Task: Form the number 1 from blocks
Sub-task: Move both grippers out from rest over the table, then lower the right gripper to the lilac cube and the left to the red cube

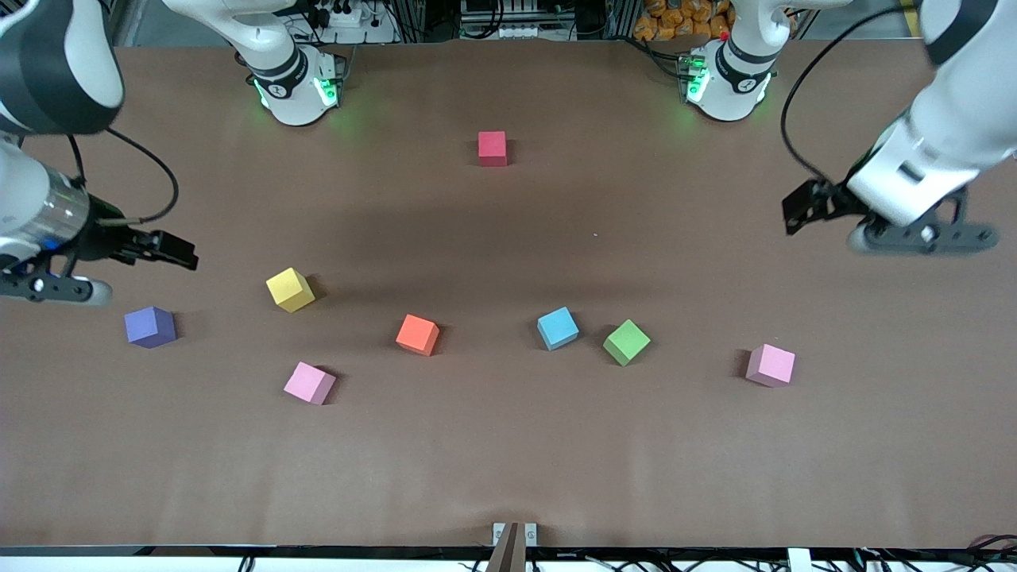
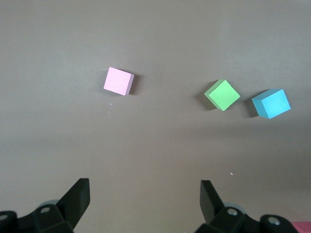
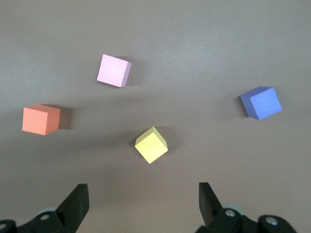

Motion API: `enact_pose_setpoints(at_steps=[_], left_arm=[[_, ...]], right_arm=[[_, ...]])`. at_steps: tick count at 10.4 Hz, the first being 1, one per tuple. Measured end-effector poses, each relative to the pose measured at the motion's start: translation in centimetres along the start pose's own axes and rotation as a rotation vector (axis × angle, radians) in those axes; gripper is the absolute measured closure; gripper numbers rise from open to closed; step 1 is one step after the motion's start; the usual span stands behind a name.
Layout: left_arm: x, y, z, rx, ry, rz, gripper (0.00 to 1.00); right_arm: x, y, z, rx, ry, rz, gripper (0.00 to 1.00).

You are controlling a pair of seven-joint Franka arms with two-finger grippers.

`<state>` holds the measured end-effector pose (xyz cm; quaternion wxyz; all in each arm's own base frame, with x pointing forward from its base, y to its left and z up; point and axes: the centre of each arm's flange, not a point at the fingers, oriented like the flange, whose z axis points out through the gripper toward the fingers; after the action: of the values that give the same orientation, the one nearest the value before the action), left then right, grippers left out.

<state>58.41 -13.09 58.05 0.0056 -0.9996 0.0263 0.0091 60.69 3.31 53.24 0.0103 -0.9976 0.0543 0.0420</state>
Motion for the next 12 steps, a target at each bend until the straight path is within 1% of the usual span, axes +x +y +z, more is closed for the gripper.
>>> enact_pose_setpoints(at_steps=[2, 3, 5, 6, 8, 9, 11, 12], left_arm=[[1.7, 1.8, 5.4, -0.008, -0.008, -0.023, 0.00], [1.9, 3.5, 8.2, -0.011, -0.019, -0.042, 0.00], [1.1, 6.8, 12.5, -0.005, -0.071, -0.086, 0.00], [0.4, 8.6, 14.0, 0.006, -0.097, -0.115, 0.00], [-1.6, 12.8, 15.8, 0.030, -0.129, -0.166, 0.00], [-3.0, 15.9, 16.6, 0.046, -0.140, -0.196, 0.00], [-7.0, 23.3, 19.2, 0.092, -0.169, -0.241, 0.00], [-9.2, 26.8, 20.9, 0.117, -0.185, -0.257, 0.00]], right_arm=[[1.8, -0.7, 2.8, 0.000, 0.006, 0.005, 0.00], [2.5, -1.5, 4.3, 0.002, 0.024, 0.021, 0.00], [3.2, -3.2, 7.5, 0.011, 0.062, 0.060, 0.00], [3.3, -4.0, 9.1, 0.019, 0.070, 0.095, 0.00], [4.1, -5.0, 11.9, 0.049, 0.078, 0.171, 0.00], [5.0, -5.0, 13.5, 0.058, 0.095, 0.197, 0.00], [6.8, -4.5, 17.1, 0.067, 0.122, 0.232, 0.00], [7.5, -4.2, 18.8, 0.066, 0.120, 0.252, 0.00]])
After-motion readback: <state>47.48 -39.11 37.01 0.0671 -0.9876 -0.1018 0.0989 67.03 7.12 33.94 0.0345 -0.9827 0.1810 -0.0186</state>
